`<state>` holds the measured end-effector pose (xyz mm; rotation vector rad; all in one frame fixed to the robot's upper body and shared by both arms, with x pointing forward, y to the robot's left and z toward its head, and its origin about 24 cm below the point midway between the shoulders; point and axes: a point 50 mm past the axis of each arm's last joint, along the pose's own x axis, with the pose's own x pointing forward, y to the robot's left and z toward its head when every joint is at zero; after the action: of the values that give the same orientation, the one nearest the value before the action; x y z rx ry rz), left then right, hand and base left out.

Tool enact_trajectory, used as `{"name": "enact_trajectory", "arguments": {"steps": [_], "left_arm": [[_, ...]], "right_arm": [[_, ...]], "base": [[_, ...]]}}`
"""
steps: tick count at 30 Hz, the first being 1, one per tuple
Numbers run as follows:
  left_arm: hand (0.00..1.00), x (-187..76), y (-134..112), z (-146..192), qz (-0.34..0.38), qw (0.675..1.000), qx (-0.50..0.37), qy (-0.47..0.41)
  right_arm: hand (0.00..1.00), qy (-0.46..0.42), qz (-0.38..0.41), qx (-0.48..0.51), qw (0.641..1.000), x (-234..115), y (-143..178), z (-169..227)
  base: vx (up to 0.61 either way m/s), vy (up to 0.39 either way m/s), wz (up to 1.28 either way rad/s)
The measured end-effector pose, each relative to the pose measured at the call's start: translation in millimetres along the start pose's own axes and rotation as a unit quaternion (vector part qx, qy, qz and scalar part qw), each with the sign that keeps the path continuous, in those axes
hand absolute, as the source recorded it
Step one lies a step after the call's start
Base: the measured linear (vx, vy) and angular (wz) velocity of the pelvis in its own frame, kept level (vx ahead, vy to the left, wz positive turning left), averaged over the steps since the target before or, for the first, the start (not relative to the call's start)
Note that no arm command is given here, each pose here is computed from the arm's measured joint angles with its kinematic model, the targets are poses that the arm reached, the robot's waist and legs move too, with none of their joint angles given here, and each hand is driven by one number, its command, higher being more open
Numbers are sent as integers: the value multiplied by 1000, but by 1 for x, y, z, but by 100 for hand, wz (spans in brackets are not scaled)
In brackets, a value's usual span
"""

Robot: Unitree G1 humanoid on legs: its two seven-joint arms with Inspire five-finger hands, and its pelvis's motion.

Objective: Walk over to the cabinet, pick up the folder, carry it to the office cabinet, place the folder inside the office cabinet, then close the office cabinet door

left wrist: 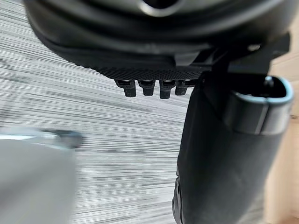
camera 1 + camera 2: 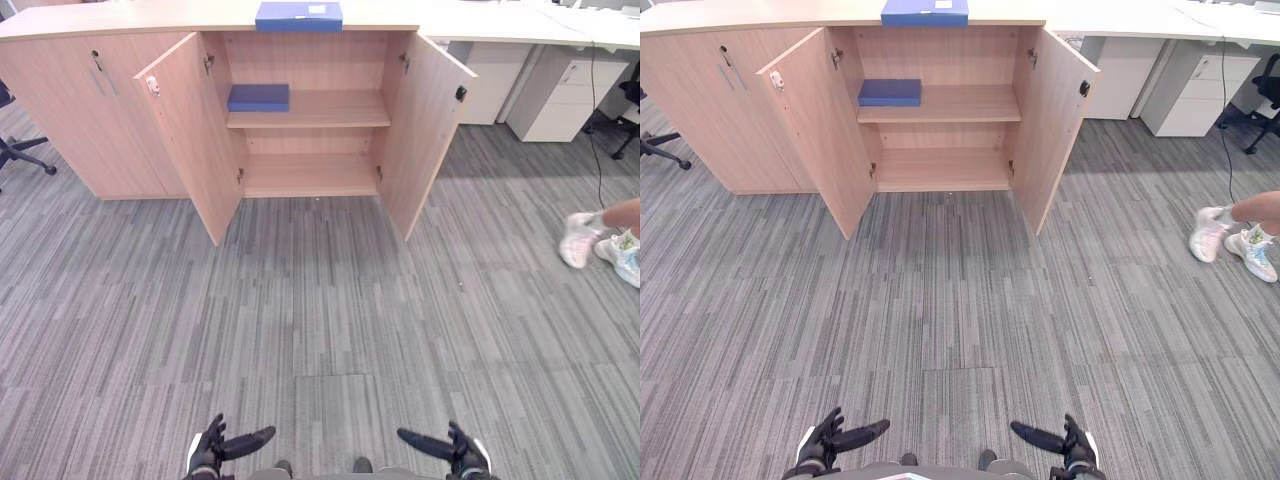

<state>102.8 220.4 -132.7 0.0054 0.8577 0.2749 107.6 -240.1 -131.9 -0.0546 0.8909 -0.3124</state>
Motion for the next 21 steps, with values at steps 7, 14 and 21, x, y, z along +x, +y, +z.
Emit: {"name": "enact_trajectory", "arguments": {"steps": [7, 14, 21], "left_arm": [[100, 1, 8, 10, 1, 1000, 4, -26], [100, 0, 10, 15, 7, 999, -3, -36], [100, 0, 6, 27, 11, 997, -35, -63]], "right_arm": [[100, -33, 1, -41, 999, 6, -6, 20], [100, -47, 5, -39, 998, 11, -3, 33], [100, -56, -12, -31, 998, 14, -11, 44]], "base": [[98, 29, -1], [28, 12, -10], [-6, 64, -15]]}}
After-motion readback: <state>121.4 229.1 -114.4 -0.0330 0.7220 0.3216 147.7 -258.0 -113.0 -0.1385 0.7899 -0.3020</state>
